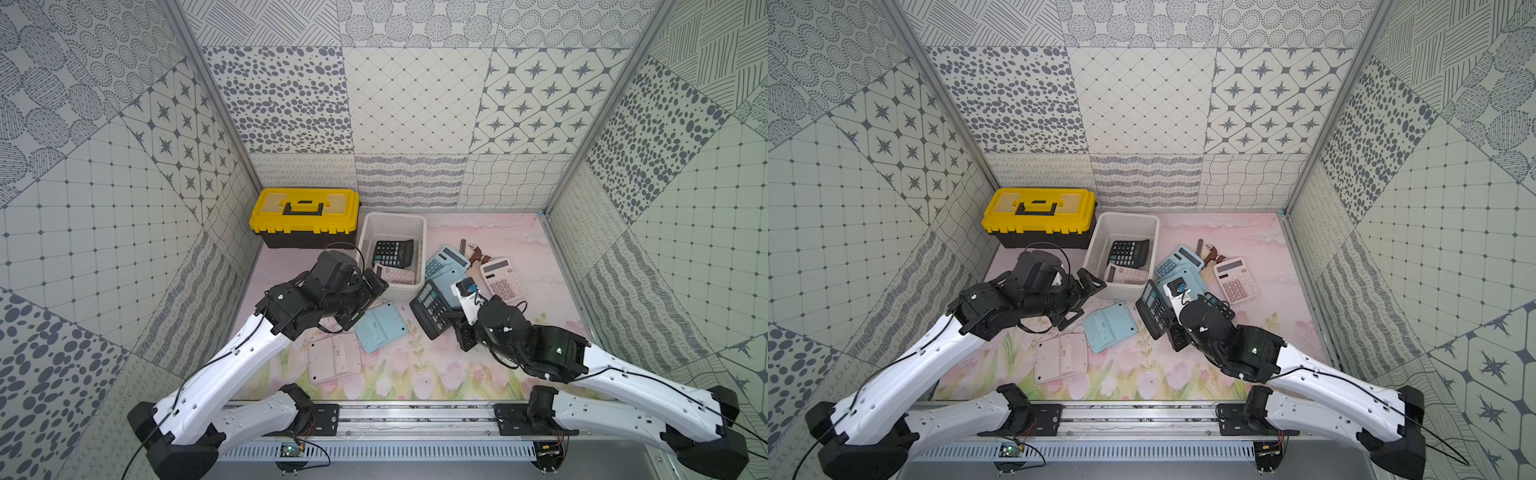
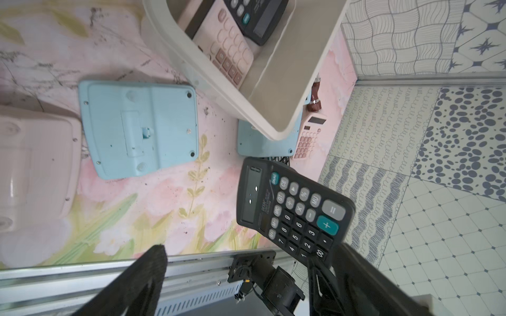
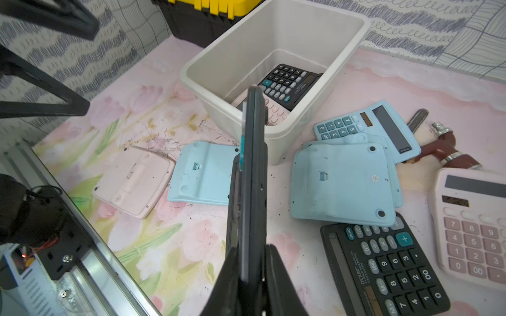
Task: Put the calculator in the storage box
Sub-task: Adjust the storage box at the center of the board, then place the calculator in the storage box.
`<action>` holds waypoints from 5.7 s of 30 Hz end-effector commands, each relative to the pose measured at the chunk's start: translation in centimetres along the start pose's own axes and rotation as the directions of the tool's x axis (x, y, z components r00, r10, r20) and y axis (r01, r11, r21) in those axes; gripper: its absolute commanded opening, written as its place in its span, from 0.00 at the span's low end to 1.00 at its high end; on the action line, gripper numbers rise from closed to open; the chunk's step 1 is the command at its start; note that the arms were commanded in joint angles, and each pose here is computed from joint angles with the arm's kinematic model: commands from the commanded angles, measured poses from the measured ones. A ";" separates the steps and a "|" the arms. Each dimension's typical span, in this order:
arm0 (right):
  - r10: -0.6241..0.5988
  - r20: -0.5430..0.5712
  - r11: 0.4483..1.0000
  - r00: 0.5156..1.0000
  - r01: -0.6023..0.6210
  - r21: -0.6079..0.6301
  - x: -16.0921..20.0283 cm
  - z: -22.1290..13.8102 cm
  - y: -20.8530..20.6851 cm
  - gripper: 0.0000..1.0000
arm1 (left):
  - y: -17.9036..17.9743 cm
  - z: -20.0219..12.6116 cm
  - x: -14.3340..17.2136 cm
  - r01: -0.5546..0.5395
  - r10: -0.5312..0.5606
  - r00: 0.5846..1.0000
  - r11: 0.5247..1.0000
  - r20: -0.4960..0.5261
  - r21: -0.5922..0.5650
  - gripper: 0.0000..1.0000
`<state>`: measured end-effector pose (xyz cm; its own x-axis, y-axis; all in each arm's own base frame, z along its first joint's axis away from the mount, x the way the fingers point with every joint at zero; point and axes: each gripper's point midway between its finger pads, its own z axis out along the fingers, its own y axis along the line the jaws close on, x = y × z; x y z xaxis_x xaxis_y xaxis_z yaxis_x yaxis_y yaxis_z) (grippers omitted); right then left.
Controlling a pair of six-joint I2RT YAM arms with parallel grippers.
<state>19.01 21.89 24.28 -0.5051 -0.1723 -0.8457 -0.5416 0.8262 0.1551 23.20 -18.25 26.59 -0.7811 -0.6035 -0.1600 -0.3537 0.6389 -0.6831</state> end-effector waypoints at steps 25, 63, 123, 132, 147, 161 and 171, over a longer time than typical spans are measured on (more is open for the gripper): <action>0.503 0.176 0.855 0.846 -0.456 -0.246 -6.1 -2.2 -4.0 0.00 | 0.2 10.2 -13.0 -0.228 0.235 0.968 0.970 -0.083 0.089 1.00; 0.599 0.223 0.786 0.769 -0.512 -0.346 -11.7 -0.2 -5.0 0.00 | 0.1 4.7 -5.0 -0.364 0.368 0.928 0.929 -0.058 0.067 1.00; 0.534 -0.160 0.835 0.830 -0.548 -0.056 -8.5 32.0 -6.2 0.10 | 5.0 4.0 -5.4 -0.273 0.273 0.962 0.959 0.012 0.078 1.00; 0.507 -0.151 0.856 0.849 -0.516 -0.024 -9.5 30.6 -6.6 0.33 | 5.1 4.1 -5.3 -0.261 0.262 0.965 0.962 0.006 0.073 1.00; 0.475 -0.116 0.877 0.872 -0.481 -0.022 -13.0 27.2 -7.8 0.40 | 6.0 3.8 -5.4 -0.236 0.236 0.972 0.971 0.011 0.032 1.00; 0.438 -0.099 0.877 0.894 -0.449 -0.171 -17.5 21.0 -5.1 0.52 | 8.7 4.0 -6.8 -0.126 0.126 0.992 0.992 0.019 -0.032 1.00; 0.386 -0.136 0.875 0.912 -0.409 -0.258 -14.6 14.1 -2.9 0.64 | 10.7 5.4 -7.5 -0.055 0.054 0.998 0.996 -0.022 -0.064 1.00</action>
<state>39.36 29.63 28.13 -0.7755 0.1252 -0.6188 -0.3796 0.6906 0.6156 28.22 -9.71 17.67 -0.8018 -0.5507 -0.2320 -0.3064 0.7122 -0.6315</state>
